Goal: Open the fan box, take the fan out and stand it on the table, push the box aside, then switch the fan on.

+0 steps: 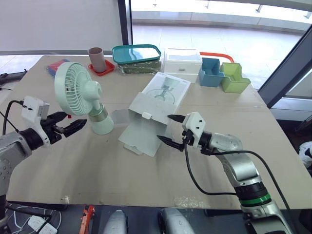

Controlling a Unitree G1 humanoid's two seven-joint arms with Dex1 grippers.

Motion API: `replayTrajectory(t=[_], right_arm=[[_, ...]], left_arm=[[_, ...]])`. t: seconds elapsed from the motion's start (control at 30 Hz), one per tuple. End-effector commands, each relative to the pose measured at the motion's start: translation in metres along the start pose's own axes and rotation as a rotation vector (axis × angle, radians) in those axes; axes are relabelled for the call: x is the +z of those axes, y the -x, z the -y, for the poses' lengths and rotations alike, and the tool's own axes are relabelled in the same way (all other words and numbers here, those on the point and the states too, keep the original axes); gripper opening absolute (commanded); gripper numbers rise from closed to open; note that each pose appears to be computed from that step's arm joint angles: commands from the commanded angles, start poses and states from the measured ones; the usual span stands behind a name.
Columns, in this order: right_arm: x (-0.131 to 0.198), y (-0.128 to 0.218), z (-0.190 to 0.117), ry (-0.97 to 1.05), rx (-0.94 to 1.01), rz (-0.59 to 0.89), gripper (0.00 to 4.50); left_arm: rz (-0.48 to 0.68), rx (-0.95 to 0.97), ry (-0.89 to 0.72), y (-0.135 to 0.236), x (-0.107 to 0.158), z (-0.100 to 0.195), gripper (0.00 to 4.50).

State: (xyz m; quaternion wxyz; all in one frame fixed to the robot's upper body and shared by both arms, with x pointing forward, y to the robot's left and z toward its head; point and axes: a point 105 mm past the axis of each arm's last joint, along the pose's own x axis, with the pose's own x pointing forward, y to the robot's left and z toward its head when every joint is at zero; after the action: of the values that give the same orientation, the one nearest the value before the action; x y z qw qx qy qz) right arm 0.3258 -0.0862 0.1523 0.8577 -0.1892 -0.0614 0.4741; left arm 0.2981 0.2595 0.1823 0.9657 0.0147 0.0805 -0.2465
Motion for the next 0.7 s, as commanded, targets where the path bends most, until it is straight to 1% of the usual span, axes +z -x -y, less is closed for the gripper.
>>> replayTrajectory(t=[0.03,0.17,0.2,0.27,0.33,0.43,0.53,0.6,0.7], right_arm=[[0.013,0.005,0.004,0.028,-0.017,0.038,4.5],[0.013,0.007,0.005,0.019,-0.029,0.041,4.5],[0.014,0.008,0.005,0.017,-0.032,0.042,4.5],[0.015,0.01,0.005,0.008,-0.042,0.049,4.5],[0.017,0.012,0.006,-0.002,-0.053,0.057,4.5],[0.019,0.018,0.006,-0.014,-0.072,0.06,4.5],[0.022,0.023,0.001,-0.033,-0.085,0.059,4.5],[0.023,0.025,-0.001,-0.049,-0.103,0.052,4.5],[0.026,0.027,-0.014,-0.051,-0.129,0.013,4.5]], left_arm=[[-0.012,-0.038,-0.046,0.005,0.0,0.008,4.42],[-0.048,-0.086,-0.056,0.011,-0.013,0.016,4.42],[-0.075,-0.113,-0.079,0.013,-0.02,0.02,4.42],[-0.105,-0.184,-0.096,0.016,-0.032,0.033,4.42],[-0.109,-0.238,-0.094,0.018,-0.038,0.043,4.42],[-0.111,-0.352,-0.112,0.017,-0.048,0.068,4.42],[-0.076,-0.494,-0.129,0.01,-0.052,0.096,4.42],[-0.043,-0.526,-0.172,0.004,-0.051,0.1,4.42],[0.019,-0.552,-0.202,-0.012,-0.048,0.101,4.42]])
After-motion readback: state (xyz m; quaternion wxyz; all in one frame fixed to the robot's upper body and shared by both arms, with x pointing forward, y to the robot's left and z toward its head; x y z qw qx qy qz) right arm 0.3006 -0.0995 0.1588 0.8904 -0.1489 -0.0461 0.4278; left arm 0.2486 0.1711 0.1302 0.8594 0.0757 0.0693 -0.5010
